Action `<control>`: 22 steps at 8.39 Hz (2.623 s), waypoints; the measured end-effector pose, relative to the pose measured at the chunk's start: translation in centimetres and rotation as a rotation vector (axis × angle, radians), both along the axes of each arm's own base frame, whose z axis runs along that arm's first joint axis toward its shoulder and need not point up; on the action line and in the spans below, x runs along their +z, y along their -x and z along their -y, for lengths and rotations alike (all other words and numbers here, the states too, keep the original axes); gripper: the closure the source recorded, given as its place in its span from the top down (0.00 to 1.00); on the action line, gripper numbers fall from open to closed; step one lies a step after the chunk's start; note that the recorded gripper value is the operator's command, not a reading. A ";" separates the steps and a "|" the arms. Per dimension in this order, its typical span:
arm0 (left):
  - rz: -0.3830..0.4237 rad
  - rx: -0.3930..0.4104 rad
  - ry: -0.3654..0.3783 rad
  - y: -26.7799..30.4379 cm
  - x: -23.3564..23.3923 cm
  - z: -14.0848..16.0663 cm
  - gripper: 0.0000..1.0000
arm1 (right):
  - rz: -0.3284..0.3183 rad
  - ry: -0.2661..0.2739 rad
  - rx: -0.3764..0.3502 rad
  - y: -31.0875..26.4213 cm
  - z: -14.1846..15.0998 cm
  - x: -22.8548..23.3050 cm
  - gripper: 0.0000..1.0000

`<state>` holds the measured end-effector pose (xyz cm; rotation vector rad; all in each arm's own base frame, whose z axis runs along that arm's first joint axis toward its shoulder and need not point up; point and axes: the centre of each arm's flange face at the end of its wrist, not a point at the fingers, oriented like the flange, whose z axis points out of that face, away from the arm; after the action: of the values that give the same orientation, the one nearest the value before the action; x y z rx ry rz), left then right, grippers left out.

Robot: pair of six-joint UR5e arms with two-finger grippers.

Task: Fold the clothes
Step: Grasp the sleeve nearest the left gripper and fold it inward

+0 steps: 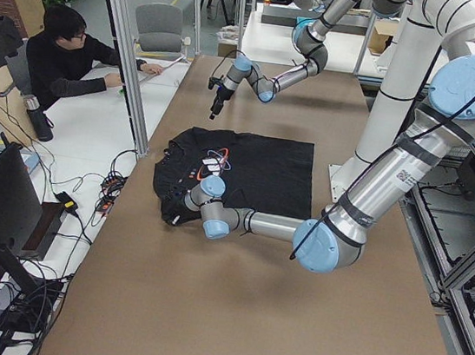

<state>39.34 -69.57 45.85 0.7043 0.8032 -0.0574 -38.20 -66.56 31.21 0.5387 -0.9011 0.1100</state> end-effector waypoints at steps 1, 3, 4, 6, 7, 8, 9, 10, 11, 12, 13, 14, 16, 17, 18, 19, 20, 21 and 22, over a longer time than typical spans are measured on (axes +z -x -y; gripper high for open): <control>0.002 -0.001 0.003 0.0 0.1 0.1 0.00 | -0.002 0.000 0.000 0.0 0.0 0.1 0.94; -0.017 0.009 -0.003 -0.1 -1.6 0.7 0.00 | -0.004 -0.001 0.001 0.0 0.0 0.2 0.94; -0.030 0.018 0.003 0.5 -3.2 1.4 0.00 | -0.005 -0.001 0.002 0.0 0.0 0.2 0.94; -0.027 0.020 0.044 1.2 -8.8 2.0 0.00 | -0.006 -0.001 0.002 0.0 0.0 0.2 0.94; -0.023 0.004 0.059 1.0 -11.3 1.8 0.00 | -0.006 -0.002 0.003 -0.1 0.0 0.2 0.94; -0.024 -0.020 0.070 -1.0 -13.6 0.9 0.00 | -0.007 -0.002 0.003 -0.1 0.0 0.2 0.94; -0.024 -0.051 0.071 -4.4 -15.4 -0.6 0.00 | -0.008 -0.003 0.003 0.0 0.0 0.2 0.94; -0.023 -0.082 0.075 -7.7 -17.1 -2.0 0.00 | -0.008 -0.003 0.002 0.0 0.0 0.2 0.94; -0.022 -0.103 0.086 -10.2 -18.6 -3.2 0.00 | -0.009 -0.004 0.003 0.0 0.1 0.2 0.94; -0.019 -0.120 0.095 -12.2 -20.0 -4.1 0.00 | -0.010 -0.005 0.003 0.0 0.1 0.1 0.94; -0.015 -0.137 0.099 -13.4 -20.8 -4.6 0.00 | -0.009 -0.005 0.002 0.0 0.1 0.1 0.94; -0.010 -0.147 0.102 -14.3 -21.5 -4.6 0.00 | -0.010 -0.005 0.002 0.0 0.1 0.1 0.94; -0.013 -0.157 0.106 -15.2 -22.7 -4.2 0.00 | -0.010 -0.005 0.003 0.0 0.1 0.0 0.94; -0.015 -0.161 0.109 -15.3 -23.0 -4.0 0.20 | -0.010 -0.005 0.003 0.0 0.1 0.0 0.94; -0.017 -0.162 0.110 -15.3 -23.1 -3.9 0.67 | -0.010 -0.006 0.003 0.0 0.1 0.0 0.94; -0.018 -0.163 0.110 -15.2 -23.1 -3.8 0.94 | -0.010 -0.006 0.003 0.0 0.1 0.0 0.94; -0.018 -0.162 0.107 -15.0 -23.2 -3.6 0.94 | -0.010 -0.007 0.002 0.0 0.1 0.0 0.94; -0.026 -0.162 0.101 -14.8 -23.7 -3.5 0.94 | -0.013 -0.010 -0.001 0.0 0.1 0.0 0.94; -0.044 -0.158 0.094 -14.2 -25.0 -3.1 0.94 | -0.014 -0.012 -0.003 0.0 0.1 0.0 0.94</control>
<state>53.58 -66.49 20.81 0.6784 0.7811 -0.2522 -38.22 -66.69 31.24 0.5489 -0.8895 0.0976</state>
